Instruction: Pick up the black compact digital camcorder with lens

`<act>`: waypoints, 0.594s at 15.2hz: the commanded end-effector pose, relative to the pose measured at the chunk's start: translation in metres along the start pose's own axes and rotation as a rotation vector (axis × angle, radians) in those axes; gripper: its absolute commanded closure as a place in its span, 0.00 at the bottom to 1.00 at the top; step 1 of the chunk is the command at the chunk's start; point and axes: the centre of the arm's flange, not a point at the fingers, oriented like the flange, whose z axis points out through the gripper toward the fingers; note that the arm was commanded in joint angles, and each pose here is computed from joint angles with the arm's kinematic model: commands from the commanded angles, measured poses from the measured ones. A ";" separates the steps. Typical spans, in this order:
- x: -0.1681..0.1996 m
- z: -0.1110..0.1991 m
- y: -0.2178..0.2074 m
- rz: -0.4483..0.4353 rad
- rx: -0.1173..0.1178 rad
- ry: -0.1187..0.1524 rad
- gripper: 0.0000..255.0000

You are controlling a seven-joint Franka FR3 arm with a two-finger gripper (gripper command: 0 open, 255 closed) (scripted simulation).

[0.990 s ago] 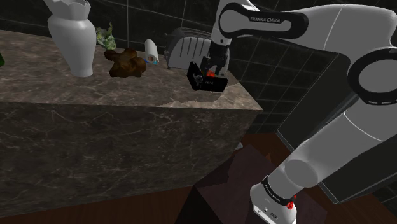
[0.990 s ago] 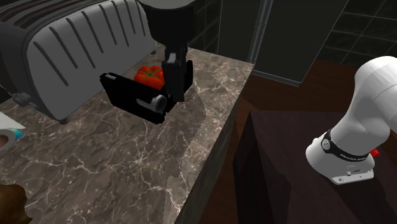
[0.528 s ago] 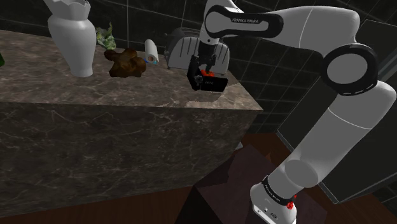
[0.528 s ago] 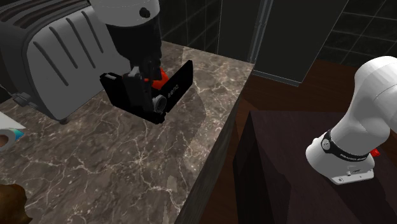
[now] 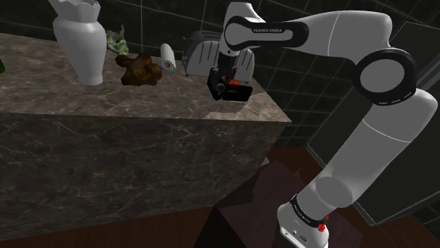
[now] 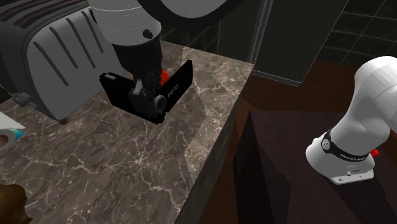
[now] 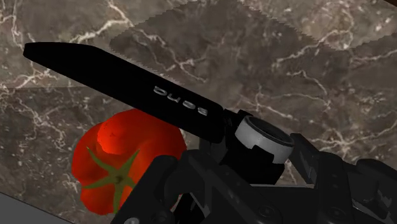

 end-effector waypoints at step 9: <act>-0.001 -0.004 0.000 0.000 0.000 -0.001 1.00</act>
